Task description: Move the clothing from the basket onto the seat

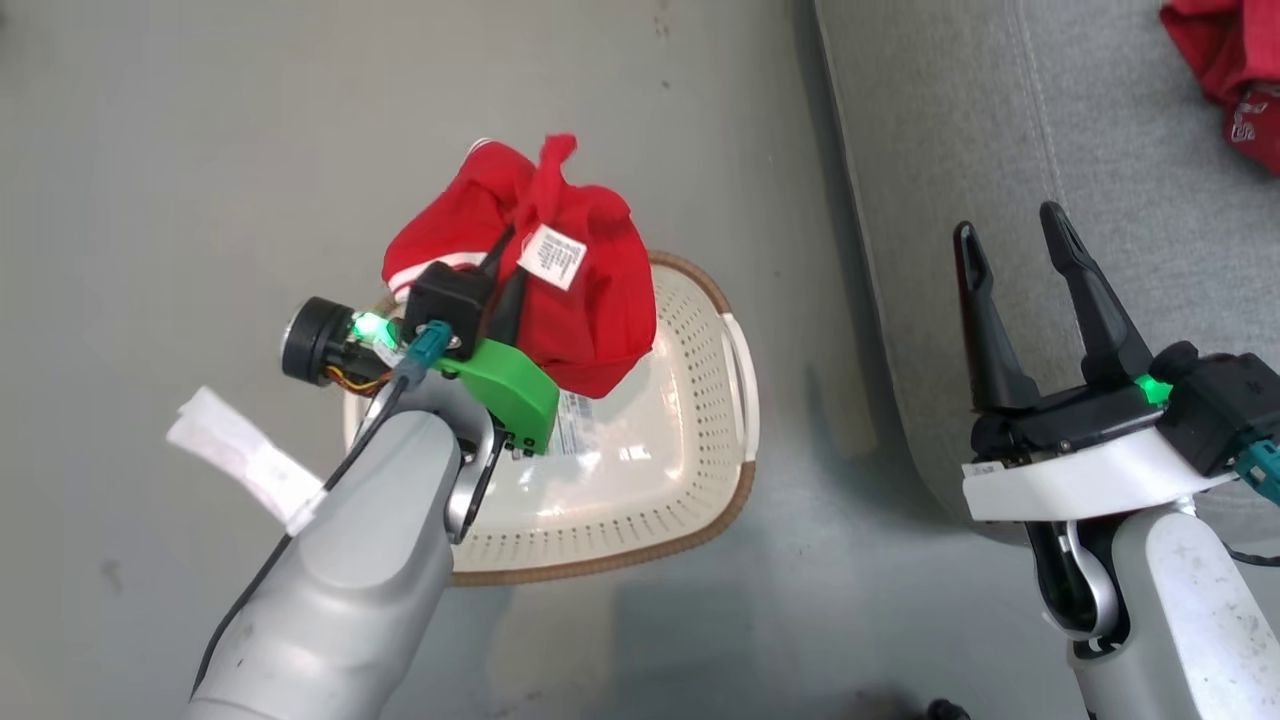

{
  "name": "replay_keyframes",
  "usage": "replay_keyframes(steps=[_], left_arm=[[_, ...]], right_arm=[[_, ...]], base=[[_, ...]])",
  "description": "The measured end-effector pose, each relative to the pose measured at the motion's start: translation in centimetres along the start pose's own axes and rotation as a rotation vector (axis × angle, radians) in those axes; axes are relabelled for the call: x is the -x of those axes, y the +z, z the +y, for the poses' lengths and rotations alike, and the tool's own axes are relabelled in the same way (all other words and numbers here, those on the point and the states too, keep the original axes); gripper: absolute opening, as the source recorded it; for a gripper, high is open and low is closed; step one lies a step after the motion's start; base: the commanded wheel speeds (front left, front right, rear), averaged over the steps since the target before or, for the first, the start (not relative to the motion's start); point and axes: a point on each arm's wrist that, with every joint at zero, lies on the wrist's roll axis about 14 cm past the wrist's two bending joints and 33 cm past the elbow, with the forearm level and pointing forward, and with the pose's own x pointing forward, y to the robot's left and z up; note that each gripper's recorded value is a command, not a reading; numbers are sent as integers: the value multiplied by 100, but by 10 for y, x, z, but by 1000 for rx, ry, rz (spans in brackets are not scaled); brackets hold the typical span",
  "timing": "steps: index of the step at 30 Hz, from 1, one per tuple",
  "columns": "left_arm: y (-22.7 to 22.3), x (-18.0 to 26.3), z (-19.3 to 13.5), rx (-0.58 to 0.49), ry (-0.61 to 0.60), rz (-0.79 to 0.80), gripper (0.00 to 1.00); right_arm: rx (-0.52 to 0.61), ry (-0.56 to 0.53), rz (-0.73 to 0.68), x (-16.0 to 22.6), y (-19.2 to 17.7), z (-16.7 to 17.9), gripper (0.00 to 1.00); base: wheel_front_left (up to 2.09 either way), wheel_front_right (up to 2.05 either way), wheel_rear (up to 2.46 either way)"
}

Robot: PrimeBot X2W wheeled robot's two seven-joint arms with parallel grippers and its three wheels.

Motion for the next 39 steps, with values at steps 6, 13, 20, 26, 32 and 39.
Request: replay_keyframes(steps=[6, 13, 20, 26, 32, 39], left_arm=[[84, 26, 13, 13, 70, -246, 0], [180, 76, 17, 8, 122, -548, 0], [223, 123, 7, -18, 126, -706, 0], [228, 150, -6, -20, 113, -741, 0], [220, 171, -23, -13, 99, -735, 0], [211, 190, -35, -1, 95, -721, 0]], right_arm=[[3, 27, -36, 6, 24, 12, 100], [7, 46, -61, 16, 42, 22, 100], [14, 61, -76, 27, 55, 30, 100], [16, 67, -76, 41, 62, 35, 100], [18, 68, -69, 59, 67, 39, 100], [12, 86, -74, 74, 74, 51, 100]], base=[[0, 0, 0], [0, 0, 0], [0, 0, 0], [0, 0, 0], [0, 0, 0], [0, 0, 0]])
